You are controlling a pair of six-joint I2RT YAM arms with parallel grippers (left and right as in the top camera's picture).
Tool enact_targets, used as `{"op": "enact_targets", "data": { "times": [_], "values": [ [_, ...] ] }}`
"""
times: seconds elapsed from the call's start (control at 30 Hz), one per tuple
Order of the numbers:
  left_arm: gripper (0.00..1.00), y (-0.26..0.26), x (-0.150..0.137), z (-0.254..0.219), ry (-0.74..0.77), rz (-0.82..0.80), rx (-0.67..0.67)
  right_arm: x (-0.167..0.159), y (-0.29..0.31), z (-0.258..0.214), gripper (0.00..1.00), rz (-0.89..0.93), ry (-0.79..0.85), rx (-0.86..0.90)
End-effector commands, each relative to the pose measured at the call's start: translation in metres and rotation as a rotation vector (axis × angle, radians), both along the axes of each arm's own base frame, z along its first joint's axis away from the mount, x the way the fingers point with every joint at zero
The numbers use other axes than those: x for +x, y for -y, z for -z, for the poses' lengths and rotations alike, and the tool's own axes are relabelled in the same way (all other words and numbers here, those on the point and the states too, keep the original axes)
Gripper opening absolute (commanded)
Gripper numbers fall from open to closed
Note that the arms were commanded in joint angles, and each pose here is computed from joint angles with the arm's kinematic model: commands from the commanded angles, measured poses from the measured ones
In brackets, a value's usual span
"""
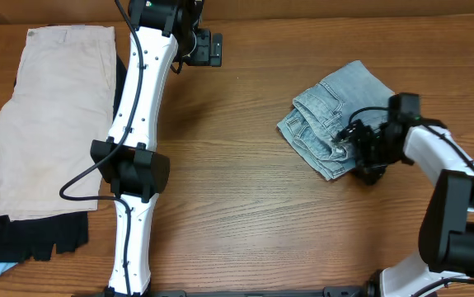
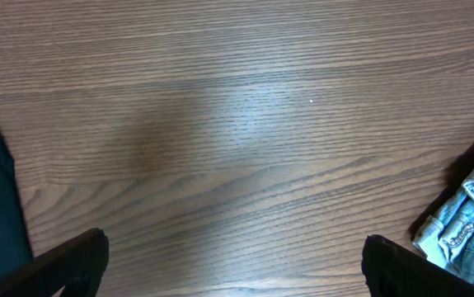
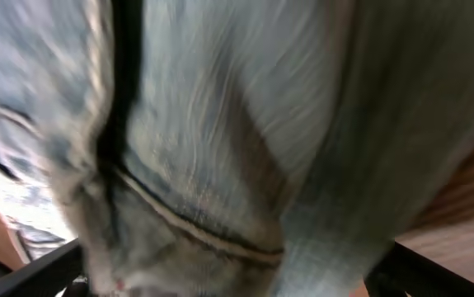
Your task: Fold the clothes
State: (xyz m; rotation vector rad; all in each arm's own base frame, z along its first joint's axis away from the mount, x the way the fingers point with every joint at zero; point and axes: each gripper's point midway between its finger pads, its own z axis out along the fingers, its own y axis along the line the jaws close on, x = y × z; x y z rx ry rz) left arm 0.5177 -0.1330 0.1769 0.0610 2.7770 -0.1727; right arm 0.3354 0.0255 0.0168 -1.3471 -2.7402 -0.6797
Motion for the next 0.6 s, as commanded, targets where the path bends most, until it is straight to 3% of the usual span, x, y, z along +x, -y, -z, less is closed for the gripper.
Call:
{"op": "enact_targets", "data": {
  "times": [0.0, 0.1, 0.2, 0.3, 0.37, 0.47, 0.57],
  "values": [
    [1.0, 0.002, 0.001, 0.004, -0.006, 0.018, -0.007, -0.011, -0.014, 0.012, 1.0, -0.011, -0.034, -0.025],
    [1.0, 0.001, 0.0, 0.004, -0.011, 0.017, -0.006, -0.016, -0.014, 0.017, 1.0, -0.02, -0.048, -0.061],
    [1.0, 0.001, 0.0, 0.004, -0.012, 0.018, -0.005, -0.013, 0.005, 0.023, 0.9, -0.006, -0.039, -0.183],
    [1.0, 0.001, 0.0, 0.004, -0.012, 0.018, -0.005, -0.003, 0.019, 0.024, 0.58, 0.014, -0.003, -0.258],
    [1.0, 0.001, 0.0, 0.004, -0.012, 0.018, -0.005, 0.008, 0.024, 0.022, 0.26, 0.015, 0.046, -0.27],
    [1.0, 0.001, 0.0, 0.004, -0.012, 0.018, -0.005, 0.022, 0.032, 0.018, 0.07, 0.023, 0.109, -0.279],
    [1.0, 0.001, 0.0, 0.004, -0.011, 0.017, -0.005, 0.047, 0.048, 0.005, 0.04, -0.046, 0.241, -0.287]
  ]
}}
